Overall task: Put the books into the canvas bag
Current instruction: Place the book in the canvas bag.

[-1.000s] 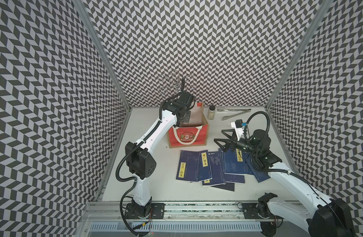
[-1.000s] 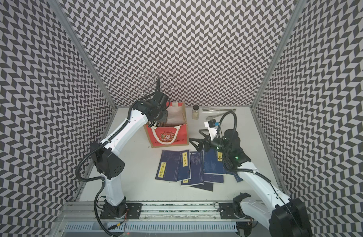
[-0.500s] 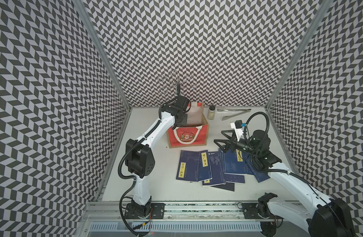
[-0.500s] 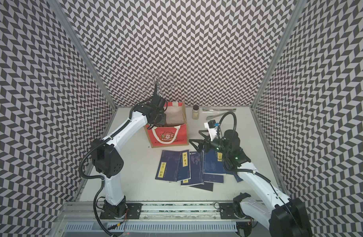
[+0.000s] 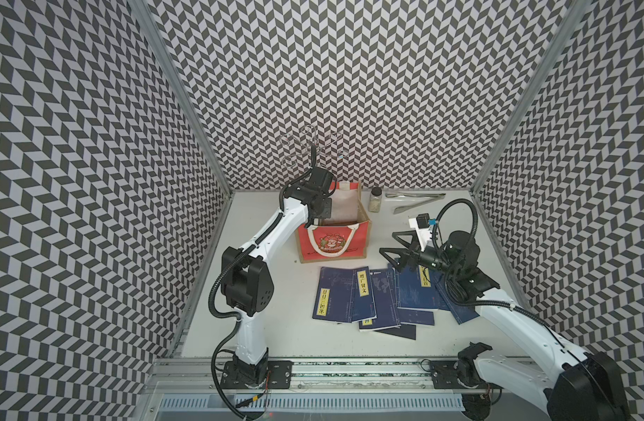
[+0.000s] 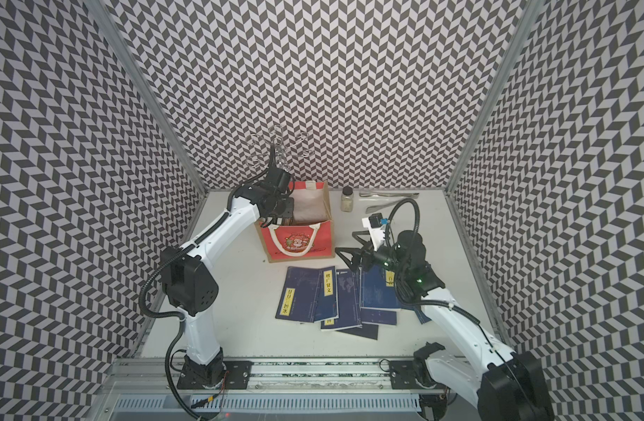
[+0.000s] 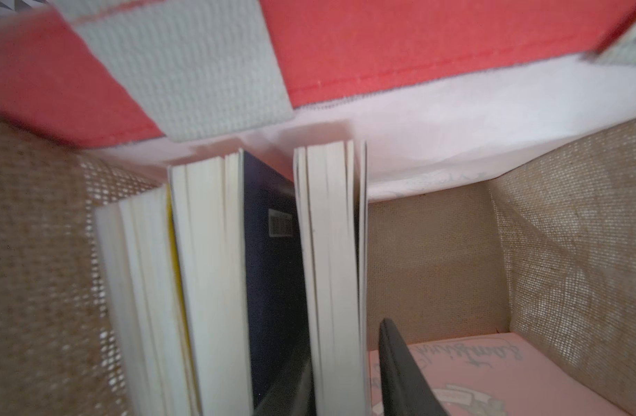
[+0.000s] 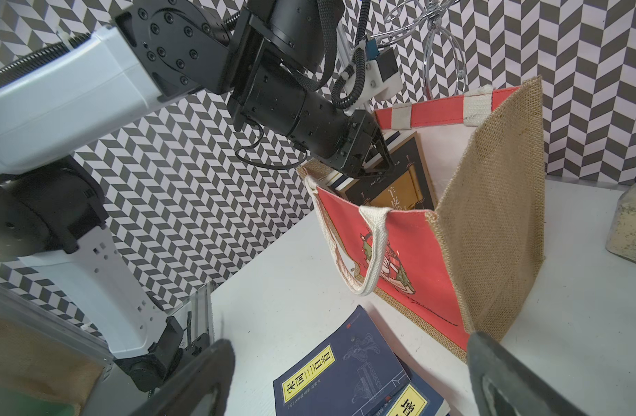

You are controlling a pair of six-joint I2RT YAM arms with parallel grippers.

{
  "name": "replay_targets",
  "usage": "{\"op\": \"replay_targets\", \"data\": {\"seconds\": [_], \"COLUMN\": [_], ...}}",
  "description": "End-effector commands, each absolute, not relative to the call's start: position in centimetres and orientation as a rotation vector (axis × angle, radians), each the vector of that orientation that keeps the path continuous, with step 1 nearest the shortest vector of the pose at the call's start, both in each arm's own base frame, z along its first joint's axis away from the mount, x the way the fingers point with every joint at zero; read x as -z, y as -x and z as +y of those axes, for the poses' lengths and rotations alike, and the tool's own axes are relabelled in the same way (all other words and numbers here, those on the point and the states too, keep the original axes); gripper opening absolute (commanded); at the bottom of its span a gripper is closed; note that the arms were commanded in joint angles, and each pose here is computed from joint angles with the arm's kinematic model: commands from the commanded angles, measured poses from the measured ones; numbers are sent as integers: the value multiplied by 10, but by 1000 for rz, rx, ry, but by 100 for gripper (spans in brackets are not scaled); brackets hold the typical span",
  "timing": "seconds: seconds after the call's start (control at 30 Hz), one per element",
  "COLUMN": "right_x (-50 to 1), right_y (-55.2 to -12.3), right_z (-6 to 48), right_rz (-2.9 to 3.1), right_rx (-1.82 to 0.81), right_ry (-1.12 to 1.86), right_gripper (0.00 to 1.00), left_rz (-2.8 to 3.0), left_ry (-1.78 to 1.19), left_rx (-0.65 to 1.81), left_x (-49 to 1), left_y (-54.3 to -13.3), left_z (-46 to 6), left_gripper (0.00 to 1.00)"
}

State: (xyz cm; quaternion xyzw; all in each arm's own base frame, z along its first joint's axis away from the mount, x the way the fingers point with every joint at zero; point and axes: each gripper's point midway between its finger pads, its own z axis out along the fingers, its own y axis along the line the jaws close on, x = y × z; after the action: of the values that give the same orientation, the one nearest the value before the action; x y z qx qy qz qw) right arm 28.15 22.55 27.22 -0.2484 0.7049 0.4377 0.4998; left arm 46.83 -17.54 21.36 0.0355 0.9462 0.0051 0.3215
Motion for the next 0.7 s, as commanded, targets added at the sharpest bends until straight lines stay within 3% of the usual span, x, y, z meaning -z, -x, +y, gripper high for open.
{"op": "replay_targets", "data": {"seconds": [0.0, 0.17, 0.23, 0.5, 0.67], "right_x": [-278, -276, -275, -269, -263], "right_y": [-279, -279, -279, -279, -274], "right_z": [228, 228, 229, 231, 238], "right_rz": [1652, 1657, 1659, 1675, 1696], "right_rx": [-1052, -1054, -1056, -1066, -1066], "right_ry": [637, 638, 638, 637, 646], "right_gripper": [99, 99, 99, 99, 99], "left_rz": [2402, 2349, 2326, 2176, 2132], "left_ry": [-51, -53, -70, -63, -98], "left_rx": [1, 22, 33, 87, 156], "left_x": [-249, -277, -290, -349, -371], "left_y": [-472, -467, -462, -436, -410], "left_z": [-169, -167, -167, -153, -151], "left_gripper": [31, 36, 44, 60, 74]}}
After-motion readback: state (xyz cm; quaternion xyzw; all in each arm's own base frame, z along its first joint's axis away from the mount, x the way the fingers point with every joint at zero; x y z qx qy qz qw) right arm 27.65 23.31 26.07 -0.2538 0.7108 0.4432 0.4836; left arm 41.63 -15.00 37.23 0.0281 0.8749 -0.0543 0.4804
